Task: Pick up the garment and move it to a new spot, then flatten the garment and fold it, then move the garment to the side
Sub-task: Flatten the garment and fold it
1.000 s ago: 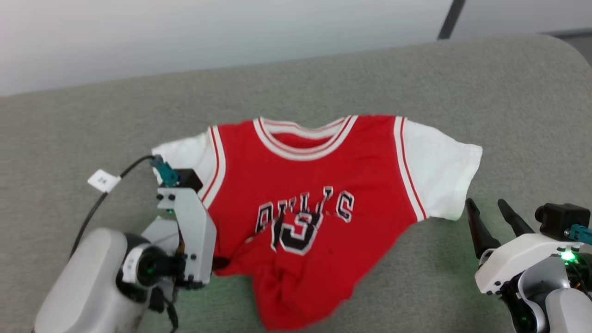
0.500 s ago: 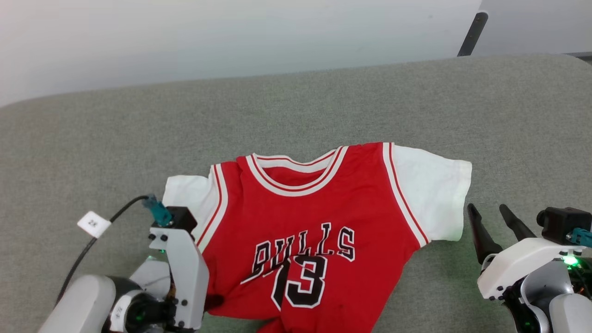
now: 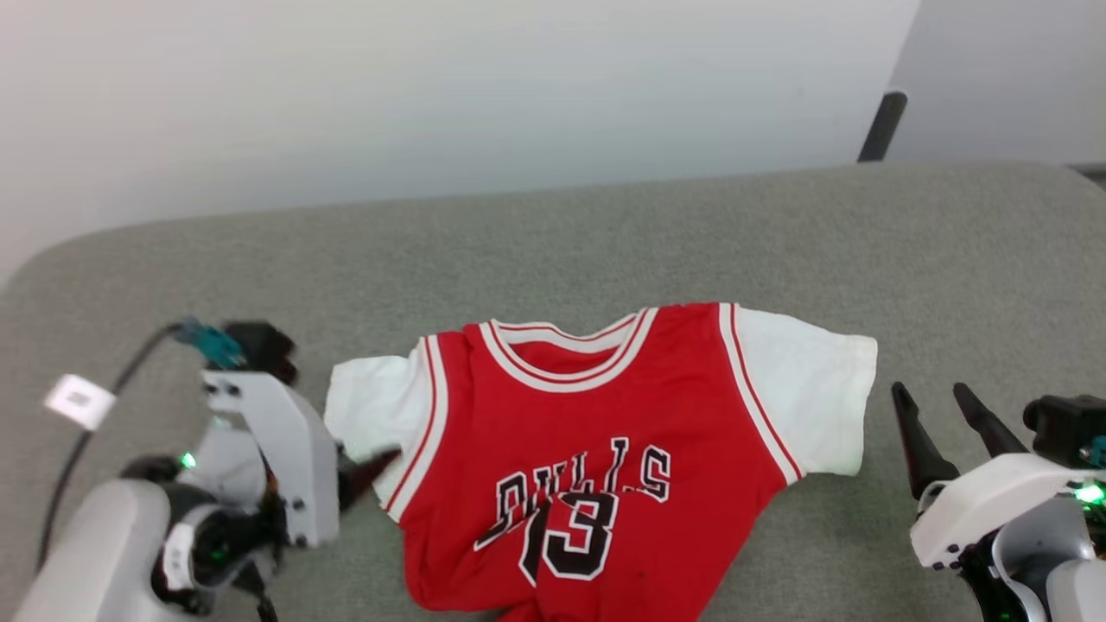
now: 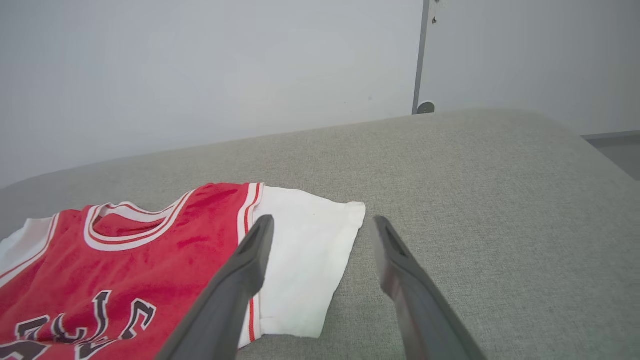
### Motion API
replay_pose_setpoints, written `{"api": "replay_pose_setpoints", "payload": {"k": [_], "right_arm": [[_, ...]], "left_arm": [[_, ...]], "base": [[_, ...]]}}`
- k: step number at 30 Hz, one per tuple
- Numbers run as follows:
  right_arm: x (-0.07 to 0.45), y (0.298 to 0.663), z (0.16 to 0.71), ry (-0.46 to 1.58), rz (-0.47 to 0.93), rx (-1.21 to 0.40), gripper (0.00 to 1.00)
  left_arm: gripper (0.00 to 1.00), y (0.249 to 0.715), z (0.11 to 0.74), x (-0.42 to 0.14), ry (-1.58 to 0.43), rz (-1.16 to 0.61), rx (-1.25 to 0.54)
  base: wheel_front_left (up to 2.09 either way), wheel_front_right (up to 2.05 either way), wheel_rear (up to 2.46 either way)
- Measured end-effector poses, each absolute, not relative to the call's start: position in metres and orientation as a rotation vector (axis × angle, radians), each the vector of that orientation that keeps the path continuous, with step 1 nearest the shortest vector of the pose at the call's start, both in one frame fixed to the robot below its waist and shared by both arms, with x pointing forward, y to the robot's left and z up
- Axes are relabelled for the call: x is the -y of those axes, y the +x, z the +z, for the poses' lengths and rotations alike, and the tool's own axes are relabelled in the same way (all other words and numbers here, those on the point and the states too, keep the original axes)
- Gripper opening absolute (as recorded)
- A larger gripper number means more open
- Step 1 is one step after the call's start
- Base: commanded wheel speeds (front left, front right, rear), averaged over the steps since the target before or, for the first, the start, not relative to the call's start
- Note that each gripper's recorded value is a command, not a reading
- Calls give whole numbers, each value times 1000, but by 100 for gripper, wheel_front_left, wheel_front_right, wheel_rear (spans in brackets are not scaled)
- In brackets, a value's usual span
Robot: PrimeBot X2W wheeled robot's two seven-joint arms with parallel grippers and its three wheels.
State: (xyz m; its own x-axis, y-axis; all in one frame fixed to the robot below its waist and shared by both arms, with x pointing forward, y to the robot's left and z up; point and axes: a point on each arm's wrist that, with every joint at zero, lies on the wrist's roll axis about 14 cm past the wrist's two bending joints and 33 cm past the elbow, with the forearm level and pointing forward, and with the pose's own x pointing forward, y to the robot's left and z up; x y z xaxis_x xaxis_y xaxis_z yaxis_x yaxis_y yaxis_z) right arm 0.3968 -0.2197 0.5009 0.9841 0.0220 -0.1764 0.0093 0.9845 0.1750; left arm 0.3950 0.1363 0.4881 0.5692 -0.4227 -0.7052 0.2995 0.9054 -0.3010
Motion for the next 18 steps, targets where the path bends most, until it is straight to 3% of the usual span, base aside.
{"api": "replay_pose_setpoints", "payload": {"k": [9, 18], "right_arm": [[205, 401, 544, 138, 64, -7, 100], [205, 412, 538, 138, 63, -18, 100]], "left_arm": [[100, 430, 530, -164, -158, -329, -580], [100, 461, 495, -173, -98, -296, -736]], "base": [[0, 0, 0], [0, 0, 0]]}}
